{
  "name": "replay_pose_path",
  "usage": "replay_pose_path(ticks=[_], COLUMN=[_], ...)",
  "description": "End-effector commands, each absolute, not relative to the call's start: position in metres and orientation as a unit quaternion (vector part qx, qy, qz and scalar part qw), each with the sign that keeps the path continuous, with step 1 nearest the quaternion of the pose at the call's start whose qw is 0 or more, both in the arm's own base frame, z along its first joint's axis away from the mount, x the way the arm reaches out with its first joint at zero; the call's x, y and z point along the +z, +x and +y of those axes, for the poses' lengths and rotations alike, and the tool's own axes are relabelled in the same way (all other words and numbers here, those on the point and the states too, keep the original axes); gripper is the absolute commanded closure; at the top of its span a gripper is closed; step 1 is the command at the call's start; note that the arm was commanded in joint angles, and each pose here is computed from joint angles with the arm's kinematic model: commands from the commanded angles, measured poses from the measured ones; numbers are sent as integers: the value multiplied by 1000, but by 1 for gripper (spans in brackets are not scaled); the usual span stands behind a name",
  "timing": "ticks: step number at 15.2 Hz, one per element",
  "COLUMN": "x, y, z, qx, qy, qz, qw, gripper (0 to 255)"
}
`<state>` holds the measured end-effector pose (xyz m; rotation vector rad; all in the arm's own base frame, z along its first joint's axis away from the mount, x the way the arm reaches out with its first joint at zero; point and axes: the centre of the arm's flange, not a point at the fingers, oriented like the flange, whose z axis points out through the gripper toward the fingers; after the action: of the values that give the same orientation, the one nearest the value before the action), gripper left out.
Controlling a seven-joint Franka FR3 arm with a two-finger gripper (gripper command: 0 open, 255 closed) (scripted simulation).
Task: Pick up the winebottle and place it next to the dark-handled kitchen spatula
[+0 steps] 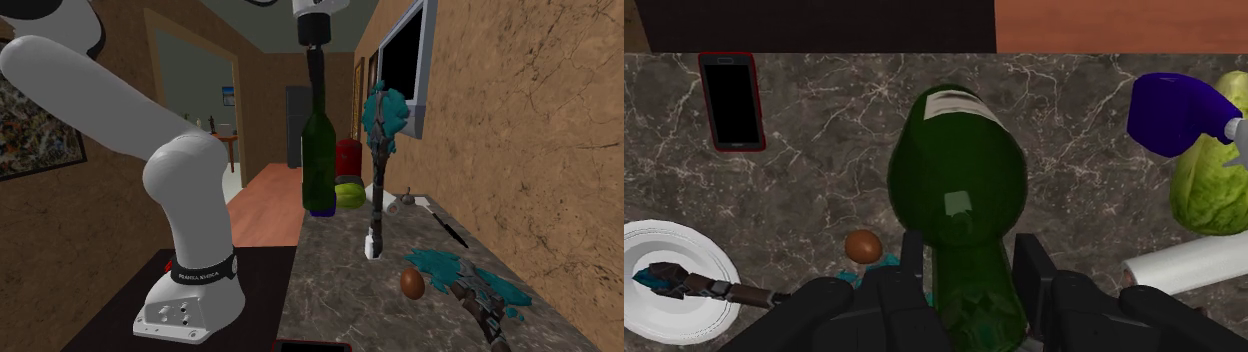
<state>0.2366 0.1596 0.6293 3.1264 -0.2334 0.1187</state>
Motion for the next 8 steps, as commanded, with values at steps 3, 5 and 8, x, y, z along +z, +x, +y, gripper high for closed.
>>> replay_pose_path(ticks=[3,5,8], x=[650,660,676], y=[237,237,237], z=[159,159,159], qx=[38,38,38], qy=[997,997,997], qz=[-74,-74,-74], qw=[2,2,2], gripper=[255,255,255])
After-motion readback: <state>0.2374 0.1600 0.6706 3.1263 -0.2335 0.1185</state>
